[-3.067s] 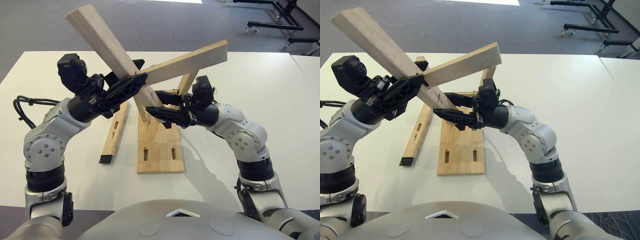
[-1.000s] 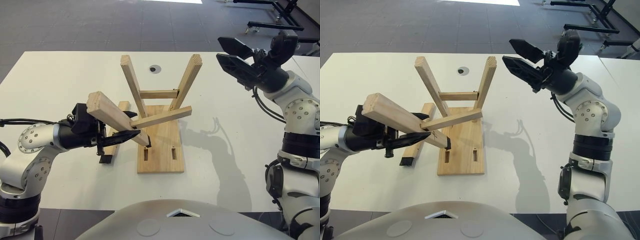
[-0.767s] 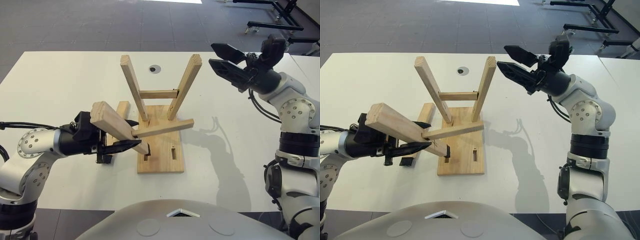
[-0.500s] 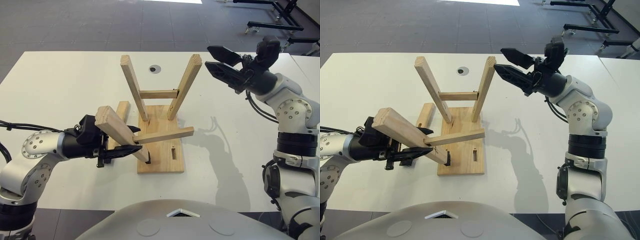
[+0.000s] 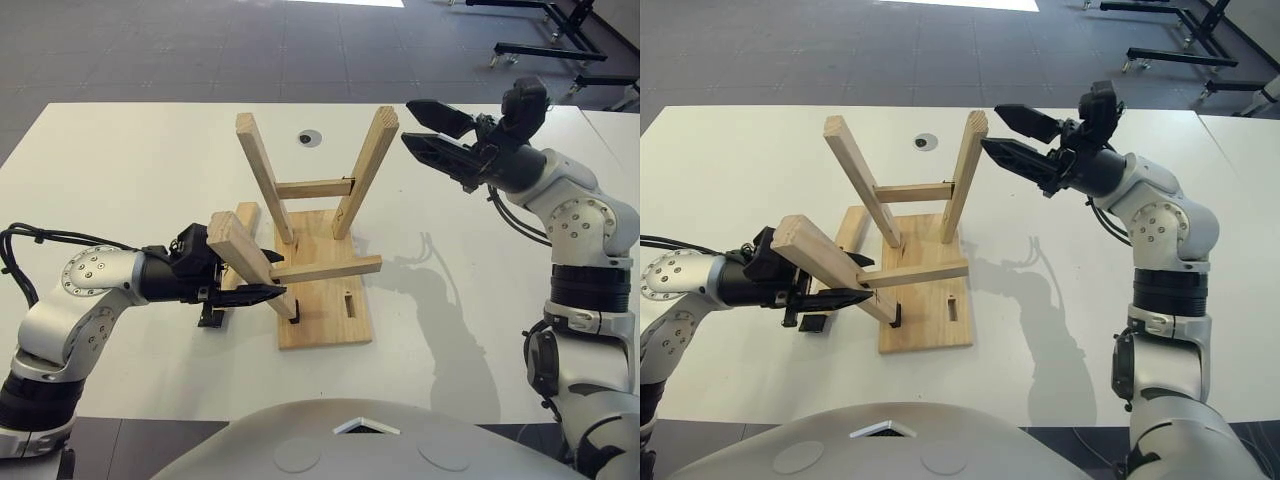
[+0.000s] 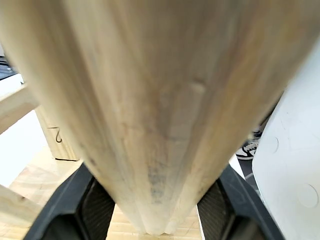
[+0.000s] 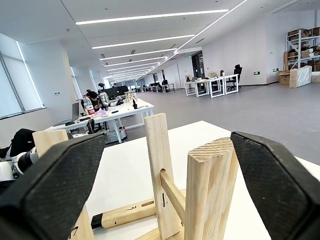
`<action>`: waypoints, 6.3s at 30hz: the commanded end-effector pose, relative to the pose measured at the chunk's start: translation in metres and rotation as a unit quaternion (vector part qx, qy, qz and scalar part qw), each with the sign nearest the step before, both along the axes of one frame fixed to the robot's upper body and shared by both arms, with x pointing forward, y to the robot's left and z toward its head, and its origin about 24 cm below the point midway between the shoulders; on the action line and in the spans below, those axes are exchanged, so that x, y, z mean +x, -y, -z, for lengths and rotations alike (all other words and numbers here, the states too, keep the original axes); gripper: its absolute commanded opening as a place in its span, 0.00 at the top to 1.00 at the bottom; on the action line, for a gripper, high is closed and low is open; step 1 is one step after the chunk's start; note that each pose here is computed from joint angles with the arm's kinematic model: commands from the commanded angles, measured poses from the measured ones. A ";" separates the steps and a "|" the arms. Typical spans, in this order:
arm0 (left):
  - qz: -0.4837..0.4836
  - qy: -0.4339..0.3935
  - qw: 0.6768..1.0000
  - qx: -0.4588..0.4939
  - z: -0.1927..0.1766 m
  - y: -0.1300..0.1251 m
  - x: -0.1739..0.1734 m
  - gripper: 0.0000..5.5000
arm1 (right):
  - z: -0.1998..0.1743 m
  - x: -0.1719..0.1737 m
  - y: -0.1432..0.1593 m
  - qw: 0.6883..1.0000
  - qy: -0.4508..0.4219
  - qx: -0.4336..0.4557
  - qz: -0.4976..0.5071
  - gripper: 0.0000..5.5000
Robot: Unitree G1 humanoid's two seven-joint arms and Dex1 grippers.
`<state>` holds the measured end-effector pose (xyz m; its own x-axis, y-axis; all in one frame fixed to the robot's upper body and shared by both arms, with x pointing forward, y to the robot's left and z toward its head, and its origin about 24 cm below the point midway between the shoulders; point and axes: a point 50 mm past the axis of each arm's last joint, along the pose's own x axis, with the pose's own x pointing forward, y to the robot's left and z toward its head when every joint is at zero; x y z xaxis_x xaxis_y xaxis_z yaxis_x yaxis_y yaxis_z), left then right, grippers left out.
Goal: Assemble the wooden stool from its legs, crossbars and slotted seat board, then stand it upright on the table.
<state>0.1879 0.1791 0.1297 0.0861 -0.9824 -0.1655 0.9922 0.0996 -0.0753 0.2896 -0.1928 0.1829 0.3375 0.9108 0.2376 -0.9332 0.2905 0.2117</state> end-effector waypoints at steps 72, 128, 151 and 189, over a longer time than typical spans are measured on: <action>-0.453 -0.067 0.847 0.268 0.060 -0.038 0.012 0.21 | 0.030 -0.024 -0.008 0.996 -0.016 0.023 0.083 0.17; -0.425 -0.142 0.876 0.178 0.091 -0.063 0.013 0.80 | 0.034 -0.015 -0.006 0.990 -0.019 0.025 0.137 0.17; -0.430 -0.052 0.873 -0.223 -0.010 -0.087 0.038 0.82 | -0.005 0.012 0.008 0.969 0.024 0.031 0.244 0.17; 0.207 -0.414 0.847 -0.262 -0.094 0.035 0.079 0.82 | -0.071 0.025 -0.098 0.902 0.094 0.323 -0.271 0.17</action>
